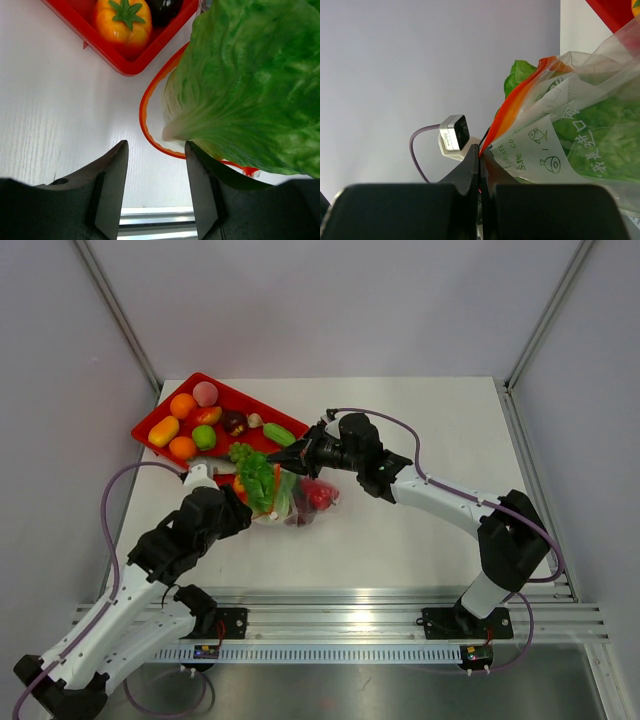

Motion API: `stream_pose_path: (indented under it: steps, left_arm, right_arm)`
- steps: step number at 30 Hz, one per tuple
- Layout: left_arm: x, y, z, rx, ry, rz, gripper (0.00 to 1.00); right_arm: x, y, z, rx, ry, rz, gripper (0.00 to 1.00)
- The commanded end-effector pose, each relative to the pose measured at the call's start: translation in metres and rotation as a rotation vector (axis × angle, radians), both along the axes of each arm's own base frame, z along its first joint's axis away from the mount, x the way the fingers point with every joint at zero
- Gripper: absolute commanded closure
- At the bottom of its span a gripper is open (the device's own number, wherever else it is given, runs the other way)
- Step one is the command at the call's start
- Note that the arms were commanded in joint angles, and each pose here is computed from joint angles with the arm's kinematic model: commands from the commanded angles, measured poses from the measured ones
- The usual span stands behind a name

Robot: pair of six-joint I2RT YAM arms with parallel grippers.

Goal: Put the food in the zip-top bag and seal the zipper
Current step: Place the fake vegetable in the zipper food storage bag, then adjust the zipper food storage bag at the center of the board.

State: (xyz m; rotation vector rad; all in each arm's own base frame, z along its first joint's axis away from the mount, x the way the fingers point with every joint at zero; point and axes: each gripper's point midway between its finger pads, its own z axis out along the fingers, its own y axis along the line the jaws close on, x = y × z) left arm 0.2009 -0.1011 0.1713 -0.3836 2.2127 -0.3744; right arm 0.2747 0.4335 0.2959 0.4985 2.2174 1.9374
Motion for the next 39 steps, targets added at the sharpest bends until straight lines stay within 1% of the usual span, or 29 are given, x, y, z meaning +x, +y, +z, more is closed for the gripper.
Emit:
stream_pose_path:
  steps: [1, 3, 7, 8, 11, 14, 16, 19, 22, 24, 25, 26, 27, 28, 30, 31, 32, 33, 34, 35, 36, 37, 38, 39]
  left_arm:
    - [0.014, -0.002, 0.008, -0.032, -0.052, 0.039, 0.5]
    - [0.016, -0.003, 0.002, -0.029, -0.042, 0.038, 0.58]
    - [0.018, -0.001, -0.002, -0.034, -0.04, 0.048, 0.68]
    - [0.019, 0.001, -0.004, -0.036, -0.037, 0.055, 0.72]
    - [0.019, 0.004, -0.006, -0.039, -0.037, 0.062, 0.72]
    - [0.023, 0.002, -0.008, -0.064, -0.048, 0.058, 0.66]
    - [0.023, -0.003, -0.013, -0.076, -0.032, 0.032, 0.62]
    - [0.027, -0.012, -0.015, -0.102, -0.028, 0.004, 0.6]
    - [0.03, -0.02, -0.019, -0.112, -0.021, -0.029, 0.61]
    - [0.033, -0.024, -0.025, -0.102, -0.001, -0.043, 0.65]
    - [0.034, -0.024, -0.026, -0.1, 0.004, -0.045, 0.76]
    - [0.035, -0.025, -0.025, -0.1, 0.002, -0.045, 0.83]
    - [0.036, -0.025, -0.024, -0.095, 0.003, -0.049, 0.92]
    - [0.036, -0.026, -0.02, -0.094, -0.005, -0.056, 1.0]
    - [0.039, -0.026, 0.001, -0.079, -0.039, -0.079, 1.0]
    - [0.039, -0.026, 0.01, -0.07, -0.049, -0.088, 1.0]
    - [0.04, -0.027, 0.019, -0.066, -0.061, -0.105, 1.0]
    - [0.045, -0.03, 0.044, -0.058, -0.101, -0.13, 1.0]
    - [0.043, -0.03, 0.048, -0.042, -0.084, -0.147, 1.0]
    - [0.043, -0.036, 0.054, -0.037, -0.078, -0.187, 1.0]
    - [0.048, -0.042, 0.076, -0.049, -0.098, -0.211, 1.0]
    - [0.047, -0.046, 0.079, -0.047, -0.078, -0.235, 1.0]
    - [0.046, -0.055, 0.089, -0.071, -0.08, -0.276, 1.0]
    - [0.05, -0.059, 0.104, -0.084, -0.103, -0.289, 1.0]
  right_arm:
    - [-0.012, -0.006, 0.064, 0.11, -0.114, 0.035, 1.0]
    - [-0.013, -0.006, 0.064, 0.109, -0.112, 0.041, 1.0]
    - [-0.015, -0.006, 0.066, 0.1, -0.117, 0.05, 1.0]
    - [-0.015, -0.006, 0.064, 0.094, -0.11, 0.053, 1.0]
    - [-0.015, -0.008, 0.063, 0.088, -0.107, 0.053, 1.0]
    - [-0.016, -0.009, 0.064, 0.084, -0.107, 0.058, 1.0]
    - [-0.016, -0.008, 0.065, 0.081, -0.111, 0.062, 1.0]
    - [-0.017, -0.008, 0.067, 0.077, -0.112, 0.065, 1.0]
    - [-0.017, -0.008, 0.069, 0.074, -0.108, 0.068, 1.0]
    - [-0.018, -0.008, 0.069, 0.071, -0.11, 0.075, 1.0]
    - [-0.019, -0.009, 0.071, 0.072, -0.116, 0.075, 1.0]
    - [-0.018, -0.009, 0.067, 0.059, -0.122, 0.071, 1.0]
    - [-0.018, -0.01, 0.065, 0.049, -0.126, 0.069, 1.0]
    - [-0.016, -0.015, 0.062, 0.035, -0.129, 0.061, 1.0]
    - [-0.015, -0.024, 0.048, -0.037, -0.163, 0.049, 1.0]
    - [-0.014, -0.036, 0.021, -0.152, -0.112, 0.038, 1.0]
    - [-0.005, -0.048, 0.006, -0.266, -0.189, -0.009, 1.0]
    - [-0.001, -0.059, -0.005, -0.354, -0.21, -0.039, 1.0]
    - [-0.004, -0.078, -0.011, -0.463, -0.204, -0.064, 1.0]
    - [0.007, -0.095, -0.014, -0.562, -0.276, -0.125, 1.0]
    - [0.01, -0.104, 0.003, -0.584, -0.325, -0.155, 1.0]
    - [0.011, -0.111, 0.012, -0.618, -0.357, -0.171, 1.0]
    - [0.012, -0.126, 0.008, -0.709, -0.385, -0.179, 1.0]
    - [0.014, -0.129, 0.031, -0.704, -0.432, -0.198, 1.0]
